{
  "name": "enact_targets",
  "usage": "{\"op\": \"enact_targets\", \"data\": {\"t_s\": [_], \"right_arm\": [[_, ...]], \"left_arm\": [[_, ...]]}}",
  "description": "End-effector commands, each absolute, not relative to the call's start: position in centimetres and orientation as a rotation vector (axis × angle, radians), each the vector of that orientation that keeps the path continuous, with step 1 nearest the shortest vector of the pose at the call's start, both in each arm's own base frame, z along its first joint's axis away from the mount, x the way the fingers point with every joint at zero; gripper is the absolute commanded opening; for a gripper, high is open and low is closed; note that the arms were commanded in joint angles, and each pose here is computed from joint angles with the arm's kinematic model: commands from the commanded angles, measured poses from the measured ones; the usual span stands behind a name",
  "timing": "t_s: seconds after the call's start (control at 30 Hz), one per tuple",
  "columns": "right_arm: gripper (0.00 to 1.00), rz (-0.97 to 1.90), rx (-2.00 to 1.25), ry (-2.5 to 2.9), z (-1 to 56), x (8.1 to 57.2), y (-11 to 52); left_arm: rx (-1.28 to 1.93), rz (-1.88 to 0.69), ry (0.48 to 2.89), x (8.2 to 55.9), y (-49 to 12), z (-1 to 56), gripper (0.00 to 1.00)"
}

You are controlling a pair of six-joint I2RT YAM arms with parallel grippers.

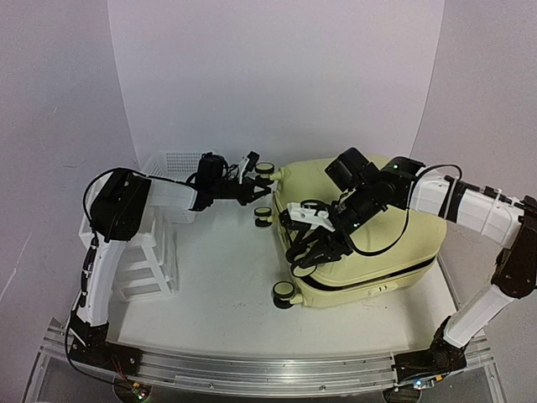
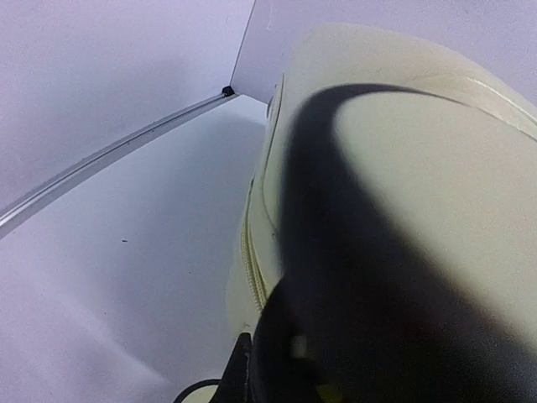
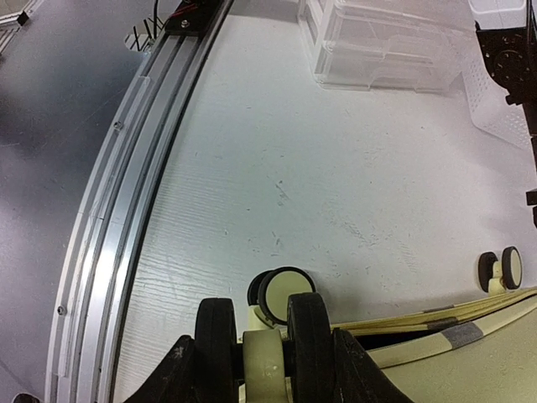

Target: Open, take out, and arrange the luggage

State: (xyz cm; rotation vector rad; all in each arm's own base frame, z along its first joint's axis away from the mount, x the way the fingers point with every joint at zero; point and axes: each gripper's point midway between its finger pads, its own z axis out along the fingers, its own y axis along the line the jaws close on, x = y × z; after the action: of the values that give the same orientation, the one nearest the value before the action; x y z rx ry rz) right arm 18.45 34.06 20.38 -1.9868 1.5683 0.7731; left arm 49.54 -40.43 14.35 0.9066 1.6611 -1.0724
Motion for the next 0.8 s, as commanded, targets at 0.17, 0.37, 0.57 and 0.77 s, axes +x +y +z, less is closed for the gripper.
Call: {"op": "enact_targets", "data": {"t_s": [0.17, 0.37, 0.57, 0.77], "right_arm": [[0.0, 1.309, -1.902, 2.022, 21.1, 11.1, 31.6], [0.0, 1.215, -1.837, 2.082, 20.6, 12.2, 31.7], [0.14, 1.056, -1.698, 2.159, 19.5, 13.9, 31.2], [0.94, 0.774, -1.171, 2.475, 19.0, 18.4, 29.6]], "left_arm": [[0.658, -0.684, 1.6, 57.9, -38.0, 16.6, 0.0], [0.571, -0.635, 1.652, 57.3, -37.1, 16.9, 0.0], [0.549, -0.661, 1.694, 53.4, -35.1, 22.0, 0.36], [0.657, -0.907, 1.721, 48.5, -37.5, 22.8, 0.85]]}}
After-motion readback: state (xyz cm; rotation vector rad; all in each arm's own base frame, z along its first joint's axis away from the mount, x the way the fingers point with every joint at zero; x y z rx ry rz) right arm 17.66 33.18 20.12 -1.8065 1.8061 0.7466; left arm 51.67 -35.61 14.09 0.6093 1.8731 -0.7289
